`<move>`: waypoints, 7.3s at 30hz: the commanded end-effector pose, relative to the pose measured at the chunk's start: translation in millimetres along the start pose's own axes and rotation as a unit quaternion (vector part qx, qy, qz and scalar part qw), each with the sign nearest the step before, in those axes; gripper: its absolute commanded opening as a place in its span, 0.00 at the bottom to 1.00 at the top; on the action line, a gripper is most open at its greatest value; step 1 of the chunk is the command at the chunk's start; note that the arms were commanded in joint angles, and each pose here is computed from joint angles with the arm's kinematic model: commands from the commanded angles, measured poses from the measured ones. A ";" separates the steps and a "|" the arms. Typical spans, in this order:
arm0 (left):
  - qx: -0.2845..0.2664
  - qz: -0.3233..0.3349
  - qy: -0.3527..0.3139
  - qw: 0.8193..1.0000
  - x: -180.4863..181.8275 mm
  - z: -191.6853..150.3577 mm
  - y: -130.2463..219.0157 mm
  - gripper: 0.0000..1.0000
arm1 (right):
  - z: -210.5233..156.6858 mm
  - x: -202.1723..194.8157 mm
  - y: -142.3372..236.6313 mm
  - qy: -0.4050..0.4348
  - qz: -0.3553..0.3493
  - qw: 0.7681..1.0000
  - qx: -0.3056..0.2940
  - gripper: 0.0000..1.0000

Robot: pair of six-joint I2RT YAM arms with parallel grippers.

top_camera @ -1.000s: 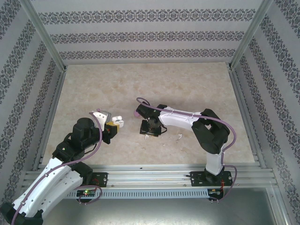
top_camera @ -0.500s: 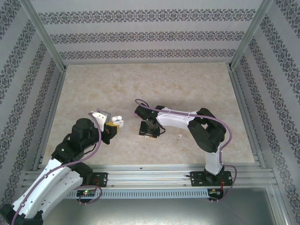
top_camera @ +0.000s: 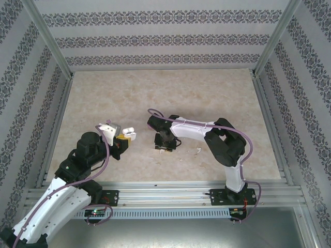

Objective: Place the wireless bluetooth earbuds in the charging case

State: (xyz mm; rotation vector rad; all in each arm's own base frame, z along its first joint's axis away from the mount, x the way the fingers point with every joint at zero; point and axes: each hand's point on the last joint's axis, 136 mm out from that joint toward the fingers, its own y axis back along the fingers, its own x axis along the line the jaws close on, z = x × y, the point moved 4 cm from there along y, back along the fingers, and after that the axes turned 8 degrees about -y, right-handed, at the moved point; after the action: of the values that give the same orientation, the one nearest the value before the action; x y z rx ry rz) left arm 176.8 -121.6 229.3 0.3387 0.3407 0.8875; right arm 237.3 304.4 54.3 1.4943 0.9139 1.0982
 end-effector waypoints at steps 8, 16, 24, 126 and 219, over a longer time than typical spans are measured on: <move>-0.039 -0.072 -0.034 0.996 -17.5 -0.8 -5.5 0.00 | 3.9 13.1 17.4 0.065 0.005 0.996 -0.058 0.28; -0.077 -0.122 -0.060 0.988 -29.3 3.4 -10.7 0.00 | 10.9 3.2 60.6 0.107 -0.007 0.985 -0.132 0.26; -0.114 -0.160 -0.074 0.978 -38.2 16.6 -16.3 0.00 | 2.8 -6.9 133.4 0.136 0.021 0.961 -0.241 0.25; -0.170 -0.207 -0.069 0.961 -72.0 52.6 -62.0 0.00 | -26.2 -55.7 251.9 0.101 0.274 0.914 -0.282 0.63; -0.103 -0.268 -0.077 0.955 -116.1 31.3 -104.8 0.00 | 5.3 -115.0 185.1 0.163 0.092 0.952 -0.244 0.16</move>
State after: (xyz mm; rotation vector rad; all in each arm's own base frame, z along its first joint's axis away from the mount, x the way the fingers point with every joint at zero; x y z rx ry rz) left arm 196.7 -272.4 214.9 0.1778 0.1932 0.3857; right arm 212.8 164.7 193.5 1.0903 0.6951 1.5682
